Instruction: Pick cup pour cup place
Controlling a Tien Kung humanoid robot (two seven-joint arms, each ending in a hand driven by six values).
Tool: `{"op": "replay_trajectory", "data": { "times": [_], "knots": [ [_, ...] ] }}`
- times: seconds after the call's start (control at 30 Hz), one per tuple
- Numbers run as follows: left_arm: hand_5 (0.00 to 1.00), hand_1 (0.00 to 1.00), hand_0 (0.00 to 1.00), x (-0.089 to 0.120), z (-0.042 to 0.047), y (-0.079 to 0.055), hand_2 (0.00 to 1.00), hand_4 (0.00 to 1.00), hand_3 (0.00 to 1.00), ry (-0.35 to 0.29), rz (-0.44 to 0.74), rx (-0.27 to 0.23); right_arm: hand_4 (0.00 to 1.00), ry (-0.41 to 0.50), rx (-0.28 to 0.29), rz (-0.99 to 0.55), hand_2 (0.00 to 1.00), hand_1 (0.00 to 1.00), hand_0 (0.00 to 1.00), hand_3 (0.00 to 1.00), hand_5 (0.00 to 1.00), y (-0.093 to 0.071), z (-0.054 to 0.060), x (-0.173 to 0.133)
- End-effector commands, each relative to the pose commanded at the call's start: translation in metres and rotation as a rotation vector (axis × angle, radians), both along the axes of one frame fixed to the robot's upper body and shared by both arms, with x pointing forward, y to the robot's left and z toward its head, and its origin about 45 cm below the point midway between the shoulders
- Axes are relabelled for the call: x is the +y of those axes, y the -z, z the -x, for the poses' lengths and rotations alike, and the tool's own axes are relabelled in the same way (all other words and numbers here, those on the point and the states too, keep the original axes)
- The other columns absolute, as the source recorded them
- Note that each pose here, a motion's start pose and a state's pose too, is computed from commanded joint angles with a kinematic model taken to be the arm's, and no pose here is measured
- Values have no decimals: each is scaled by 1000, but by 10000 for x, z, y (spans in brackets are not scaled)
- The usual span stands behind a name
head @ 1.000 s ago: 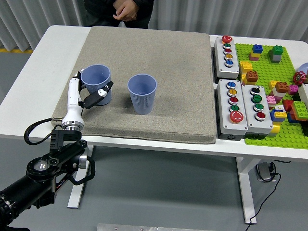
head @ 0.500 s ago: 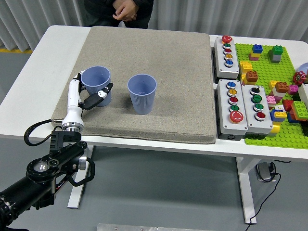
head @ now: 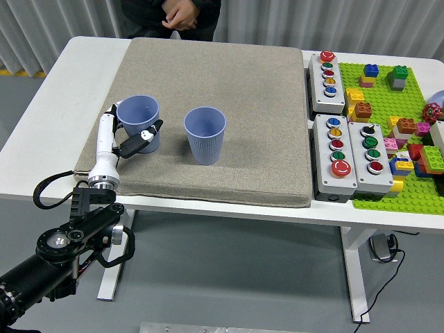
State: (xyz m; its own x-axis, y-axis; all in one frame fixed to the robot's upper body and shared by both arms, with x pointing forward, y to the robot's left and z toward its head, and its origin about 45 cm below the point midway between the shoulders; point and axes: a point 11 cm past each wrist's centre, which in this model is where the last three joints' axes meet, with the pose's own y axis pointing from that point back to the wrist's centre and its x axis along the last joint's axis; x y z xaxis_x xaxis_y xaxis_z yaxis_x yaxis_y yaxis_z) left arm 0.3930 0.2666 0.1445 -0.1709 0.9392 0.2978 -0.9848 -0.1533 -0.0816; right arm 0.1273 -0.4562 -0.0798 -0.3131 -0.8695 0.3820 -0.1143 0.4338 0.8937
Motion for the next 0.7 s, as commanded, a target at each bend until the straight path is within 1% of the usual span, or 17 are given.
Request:
{"op": "replay_trajectory", "data": {
  "times": [0.07,0.1,0.47,0.5,0.7],
  "knots": [
    [219,648,620,-5,-6,-9,681,852,709,7,2,-1,2,0,0,0,594,636,696,597,250,-1,-2,0],
    [269,702,667,-5,-10,-13,770,888,795,8,1,-2,2,0,0,0,594,636,697,597,248,-1,-2,-1],
    [264,703,677,-1,-19,-17,786,889,801,17,-12,3,2,-1,-3,1,594,636,697,597,248,-6,-15,-4],
    [238,706,681,0,-21,-20,786,868,799,18,-12,2,2,-1,-3,1,594,636,697,597,247,-7,-18,-4],
    [242,711,684,-5,-28,-31,786,871,798,21,-11,1,2,1,-4,0,594,636,697,597,246,-9,-25,-4]
  ]
}}
